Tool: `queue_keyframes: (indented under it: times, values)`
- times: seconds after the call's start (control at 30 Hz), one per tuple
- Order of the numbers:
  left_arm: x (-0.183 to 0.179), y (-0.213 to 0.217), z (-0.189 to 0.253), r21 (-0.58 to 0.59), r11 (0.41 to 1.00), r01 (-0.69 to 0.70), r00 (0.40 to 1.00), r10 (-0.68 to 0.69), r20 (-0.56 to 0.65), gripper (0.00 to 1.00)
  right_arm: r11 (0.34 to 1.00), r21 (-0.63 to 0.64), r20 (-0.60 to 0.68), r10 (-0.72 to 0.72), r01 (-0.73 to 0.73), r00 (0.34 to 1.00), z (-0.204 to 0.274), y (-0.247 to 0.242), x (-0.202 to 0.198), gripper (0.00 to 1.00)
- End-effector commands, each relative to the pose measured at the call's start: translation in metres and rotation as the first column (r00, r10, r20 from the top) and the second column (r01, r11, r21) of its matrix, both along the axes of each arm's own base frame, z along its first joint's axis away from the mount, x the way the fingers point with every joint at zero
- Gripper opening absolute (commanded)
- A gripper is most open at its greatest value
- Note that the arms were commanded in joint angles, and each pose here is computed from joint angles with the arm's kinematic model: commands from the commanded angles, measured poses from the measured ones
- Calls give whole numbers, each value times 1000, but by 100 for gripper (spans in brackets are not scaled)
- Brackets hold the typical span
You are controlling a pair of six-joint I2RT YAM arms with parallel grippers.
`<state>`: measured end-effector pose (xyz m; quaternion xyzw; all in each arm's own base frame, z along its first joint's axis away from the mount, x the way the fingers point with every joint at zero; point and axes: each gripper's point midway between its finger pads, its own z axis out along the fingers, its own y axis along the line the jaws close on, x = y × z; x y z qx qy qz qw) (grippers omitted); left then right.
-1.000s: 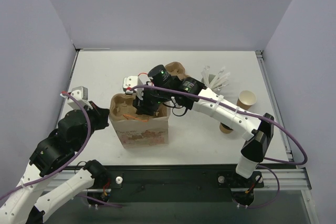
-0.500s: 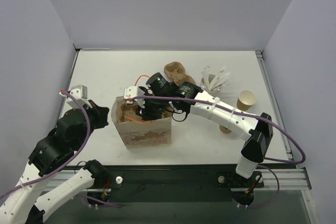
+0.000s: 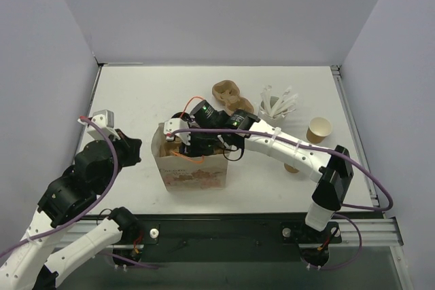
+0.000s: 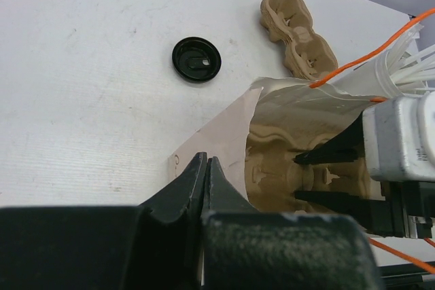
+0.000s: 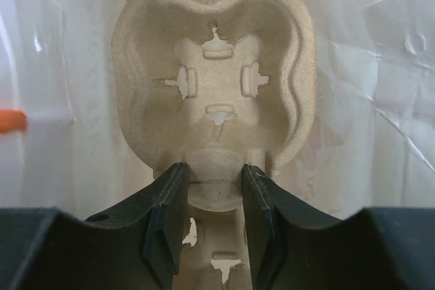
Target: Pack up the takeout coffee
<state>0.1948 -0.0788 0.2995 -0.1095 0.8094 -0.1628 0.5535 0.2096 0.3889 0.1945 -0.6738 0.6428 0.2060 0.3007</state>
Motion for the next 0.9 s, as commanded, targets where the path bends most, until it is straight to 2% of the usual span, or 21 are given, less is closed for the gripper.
queue_keyframes:
  times: [0.0, 0.3, 0.4, 0.5, 0.63, 0.87]
  values:
    - [1, 2, 19, -32, 999, -10, 999, 11, 36, 5, 999, -50, 2, 5, -5, 1000, -14, -5, -2, 31]
    - [-3, 5, 15, -25, 1000, -14, 1000, 15, 26, 6, 995, -85, 4, -44, 44, 999, -40, -5, 5, 34]
    - [-5, 6, 13, -26, 1000, -13, 1000, 14, 24, 8, 993, -93, 8, -71, 72, 997, -52, -5, 10, 40]
    - [-5, 6, 12, -23, 1000, -10, 1000, 11, 19, 13, 992, -86, 21, -93, 94, 995, -57, -3, 14, 50]
    - [-5, 5, 16, -24, 1000, -2, 1000, 3, 26, 18, 991, -56, 43, -115, 118, 992, -45, 0, 19, 69]
    - [-6, 6, 27, 17, 1000, 25, 998, -26, 52, 34, 982, 55, 84, -182, 178, 980, 14, -4, 23, 73]
